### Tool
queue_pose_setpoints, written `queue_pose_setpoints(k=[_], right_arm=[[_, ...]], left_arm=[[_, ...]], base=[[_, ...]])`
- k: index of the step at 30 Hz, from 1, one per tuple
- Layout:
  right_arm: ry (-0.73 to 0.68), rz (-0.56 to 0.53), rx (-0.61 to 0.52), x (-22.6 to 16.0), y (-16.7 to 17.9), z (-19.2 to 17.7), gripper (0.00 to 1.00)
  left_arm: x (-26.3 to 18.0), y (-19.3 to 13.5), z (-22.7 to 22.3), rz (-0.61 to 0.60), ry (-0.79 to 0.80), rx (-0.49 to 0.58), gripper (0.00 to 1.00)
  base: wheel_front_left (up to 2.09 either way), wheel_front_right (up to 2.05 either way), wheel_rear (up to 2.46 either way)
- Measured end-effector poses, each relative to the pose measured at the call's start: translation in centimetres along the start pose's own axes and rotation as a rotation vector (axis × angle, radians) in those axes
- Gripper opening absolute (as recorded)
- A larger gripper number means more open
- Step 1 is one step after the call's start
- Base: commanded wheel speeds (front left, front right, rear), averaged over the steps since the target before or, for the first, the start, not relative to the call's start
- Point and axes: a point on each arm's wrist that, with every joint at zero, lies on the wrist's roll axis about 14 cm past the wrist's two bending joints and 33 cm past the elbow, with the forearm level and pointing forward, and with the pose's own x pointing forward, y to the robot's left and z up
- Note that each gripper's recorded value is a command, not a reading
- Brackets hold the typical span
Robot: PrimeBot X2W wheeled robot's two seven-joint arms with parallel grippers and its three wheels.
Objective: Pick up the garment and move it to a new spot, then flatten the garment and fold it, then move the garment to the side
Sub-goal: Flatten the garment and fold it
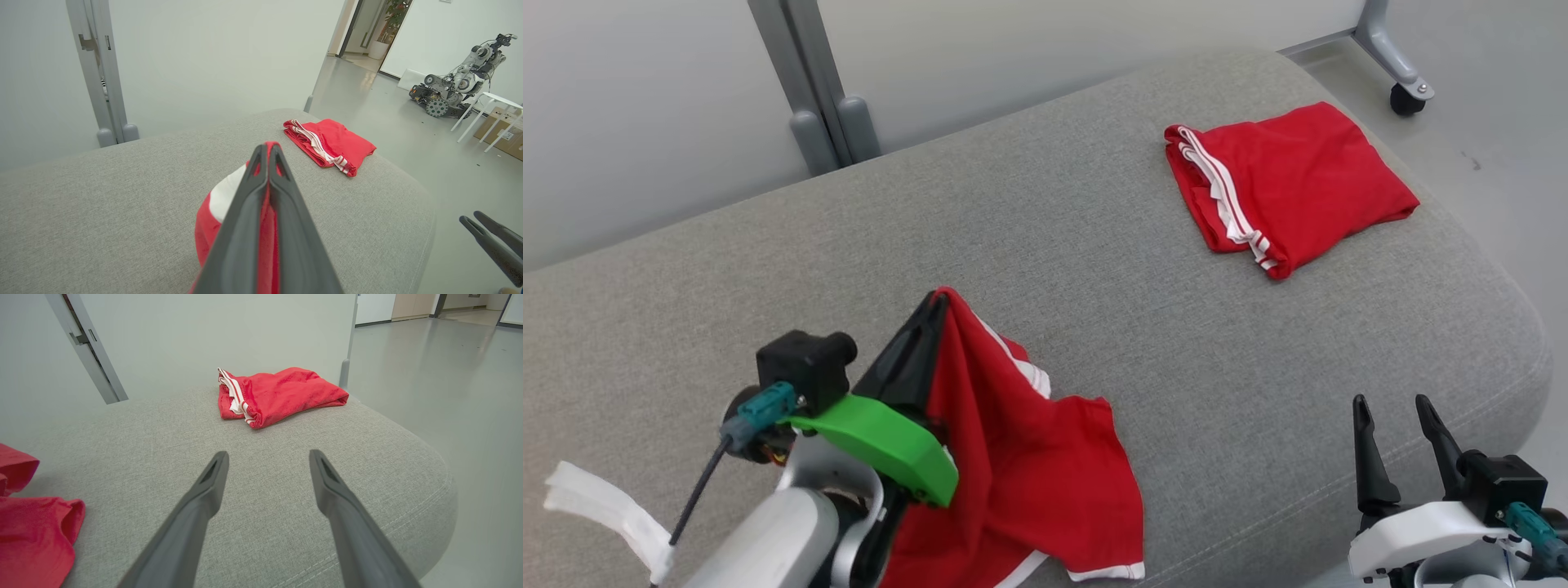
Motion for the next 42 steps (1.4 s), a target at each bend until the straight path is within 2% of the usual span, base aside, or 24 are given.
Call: queue_pose_setpoints(k=[6,19,24,25,26,27,34,39,42], right_arm=[[0.01,0.004,-0.006,0.5,0.3,-0.2,1.0],[0.059,0.0,-0.022,1.7,0.5,-1.2,1.0],[0.078,-0.009,-0.028,2.0,0.4,-1.7,1.0],[0.081,-0.01,-0.029,2.0,0.3,-1.8,1.0],[0.083,-0.01,-0.03,2.0,0.3,-1.8,1.0],[0.082,-0.009,-0.03,2.1,0.4,-1.8,1.0],[0.06,-0.003,-0.032,2.3,0.4,-1.2,1.0],[0.033,0.014,-0.045,2.2,0.7,-0.5,1.0],[0.015,0.025,-0.053,2.2,1.0,-0.1,1.0]], left_arm=[[2.4,5.0,0.0,0.114,0.004,0.02,0.0],[7.1,16.6,0.9,0.351,-0.018,0.14,0.0],[8.2,18.7,0.2,0.363,-0.005,0.177,0.0],[8.2,19.1,-0.1,0.37,-0.003,0.178,0.05],[8.2,19.6,-0.3,0.382,0.004,0.179,0.43],[8.1,19.9,-0.5,0.389,0.006,0.184,1.0],[6.7,19.5,-0.7,0.414,-0.029,0.138,1.0],[3.6,18.0,-0.6,0.424,-0.094,0.089,1.0],[0.9,16.1,-2.0,0.426,-0.105,0.051,1.0]], base=[[0.0,0.0,0.0],[0.0,0.0,0.0],[0.0,0.0,0.0],[0.0,0.0,0.0],[0.0,0.0,0.0],[0.0,0.0,0.0],[0.0,0.0,0.0],[0.0,0.0,0.0],[0.0,0.0,0.0]])
